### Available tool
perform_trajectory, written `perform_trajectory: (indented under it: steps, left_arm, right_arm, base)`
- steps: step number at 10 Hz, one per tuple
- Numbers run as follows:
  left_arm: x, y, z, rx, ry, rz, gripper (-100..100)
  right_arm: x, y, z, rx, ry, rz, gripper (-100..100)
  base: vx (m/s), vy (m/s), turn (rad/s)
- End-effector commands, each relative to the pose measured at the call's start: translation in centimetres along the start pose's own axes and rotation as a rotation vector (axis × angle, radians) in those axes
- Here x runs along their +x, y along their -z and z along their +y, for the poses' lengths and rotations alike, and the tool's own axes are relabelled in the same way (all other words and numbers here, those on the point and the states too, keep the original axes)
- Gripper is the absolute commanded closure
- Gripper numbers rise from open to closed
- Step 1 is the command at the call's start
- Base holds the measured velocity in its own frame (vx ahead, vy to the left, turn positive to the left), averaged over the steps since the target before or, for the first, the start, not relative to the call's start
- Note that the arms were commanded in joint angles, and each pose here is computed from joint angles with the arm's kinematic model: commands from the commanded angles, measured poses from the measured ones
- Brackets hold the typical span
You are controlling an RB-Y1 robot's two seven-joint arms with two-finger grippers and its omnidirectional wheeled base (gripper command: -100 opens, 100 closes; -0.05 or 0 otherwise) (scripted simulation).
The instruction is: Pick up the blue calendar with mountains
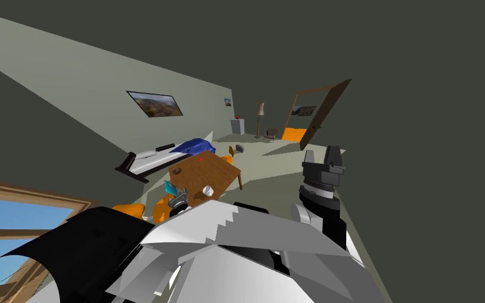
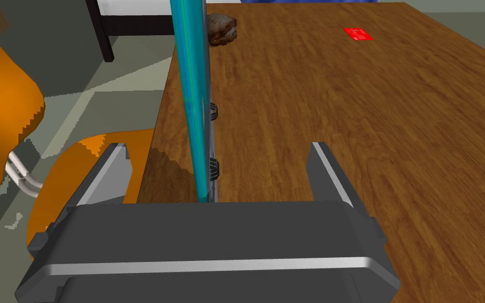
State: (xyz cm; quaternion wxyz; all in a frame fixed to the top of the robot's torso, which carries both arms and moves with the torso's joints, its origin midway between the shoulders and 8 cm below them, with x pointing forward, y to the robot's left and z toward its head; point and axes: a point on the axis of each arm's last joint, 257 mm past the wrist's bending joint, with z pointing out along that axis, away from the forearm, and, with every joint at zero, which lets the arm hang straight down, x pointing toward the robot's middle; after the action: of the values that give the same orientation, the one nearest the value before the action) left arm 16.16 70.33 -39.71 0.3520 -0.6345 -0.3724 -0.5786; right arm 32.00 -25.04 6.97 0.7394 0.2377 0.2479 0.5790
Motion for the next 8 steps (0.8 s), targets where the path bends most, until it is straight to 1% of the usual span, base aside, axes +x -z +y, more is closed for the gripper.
perform_trajectory:
  steps: [1, 3, 4, 5, 8]
  left_arm:
    - [0.82, -0.33, -3.31, 0.023, -0.003, 0.004, -100]
    - [0.83, -0.33, -3.3, 0.023, 0.012, 0.004, -100]
    - [0.84, -0.31, -3.1, 0.022, 0.003, 0.002, -100]
    - [0.84, -0.3, -3.15, 0.022, 0.007, 0.003, 100]
    - [0.86, -0.31, -3.15, 0.023, 0.009, 0.004, 100]
  right_arm:
    - [0.0, 0.0, 0.0, 0.0, 0.0, 0.0, 0]
    - [0.0, 0.0, 0.0, 0.0, 0.0, 0.0, 0]
    - [0.0, 0.0, 0.0, 0.0, 0.0, 0.0, 0]
    - [0.0, 0.0, 0.0, 0.0, 0.0, 0.0, 0]
    - [0.0, 0.0, 0.0, 0.0, 0.0, 0.0, 0]
  base:
    - [0.052, -0.05, -0.153]
    - [0.038, -0.026, -0.023]
    - [0.009, -0.004, 0.004]
    - [0.0, 0.0, 0.0]
    - [0.0, 0.0, 0.005]
